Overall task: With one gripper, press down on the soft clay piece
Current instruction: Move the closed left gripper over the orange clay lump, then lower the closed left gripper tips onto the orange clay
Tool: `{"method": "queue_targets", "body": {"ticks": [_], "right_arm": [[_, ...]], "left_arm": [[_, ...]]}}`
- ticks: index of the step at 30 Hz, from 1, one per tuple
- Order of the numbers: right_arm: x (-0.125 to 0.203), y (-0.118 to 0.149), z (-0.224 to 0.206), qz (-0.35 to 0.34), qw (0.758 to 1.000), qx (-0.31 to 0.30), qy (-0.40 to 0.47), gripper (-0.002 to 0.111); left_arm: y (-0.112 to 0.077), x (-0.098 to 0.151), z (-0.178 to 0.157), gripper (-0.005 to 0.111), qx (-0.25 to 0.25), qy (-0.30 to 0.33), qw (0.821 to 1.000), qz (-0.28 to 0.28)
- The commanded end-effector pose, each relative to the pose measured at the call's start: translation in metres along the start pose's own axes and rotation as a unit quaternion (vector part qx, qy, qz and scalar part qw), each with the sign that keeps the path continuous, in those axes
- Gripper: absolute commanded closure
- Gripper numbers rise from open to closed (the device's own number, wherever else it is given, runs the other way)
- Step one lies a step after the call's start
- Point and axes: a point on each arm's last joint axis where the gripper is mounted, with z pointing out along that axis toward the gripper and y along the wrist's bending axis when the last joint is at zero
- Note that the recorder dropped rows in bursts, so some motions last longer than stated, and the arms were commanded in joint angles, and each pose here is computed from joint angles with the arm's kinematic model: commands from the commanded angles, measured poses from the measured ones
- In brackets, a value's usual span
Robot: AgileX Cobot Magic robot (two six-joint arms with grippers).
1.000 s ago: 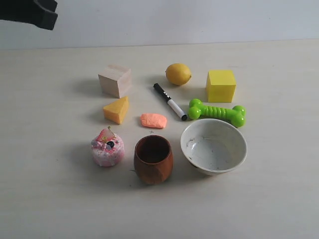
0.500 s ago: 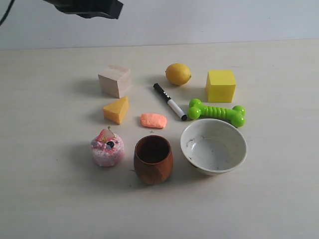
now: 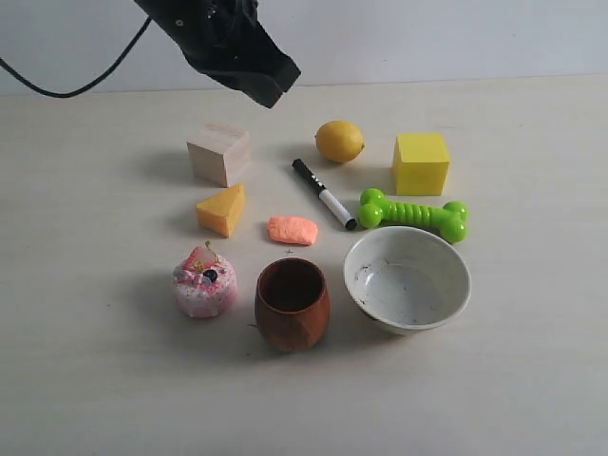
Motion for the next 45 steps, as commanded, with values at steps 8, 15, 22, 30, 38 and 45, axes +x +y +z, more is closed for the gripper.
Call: {"method": "queue_targets", "body": {"ticks": [8,15,22,30,38,45], "right_arm": [[0.001,0.0,0.0,-0.002,1.0,0.003,-0.003,0.108],[0.001,0.0,0.0,-0.002,1.0,0.003,-0.003,0.108],[0.001,0.0,0.0,-0.002,1.0,0.003,-0.003,0.108],[0.001,0.0,0.0,-0.002,1.0,0.003,-0.003,0.108],[0.001,0.0,0.0,-0.002,1.0,0.003,-0.003,0.108],[0.001,0.0,0.0,-0.002,1.0,0.003,-0.003,0.108]], "left_arm": [[0.011,-0.002,0.045,0.107,-0.004,0.12,0.99,-0.071],[-0.001,-0.008,0.072,0.107,-0.022,0.144,0.989,-0.038],[-0.007,-0.017,0.098,0.107,-0.026,0.147,0.989,-0.015],[-0.007,-0.016,0.112,0.107,-0.024,0.154,0.988,-0.015],[-0.02,-0.015,0.12,0.107,-0.017,0.161,0.987,-0.004],[-0.013,-0.004,0.128,0.107,-0.053,0.191,0.98,0.012]]}}
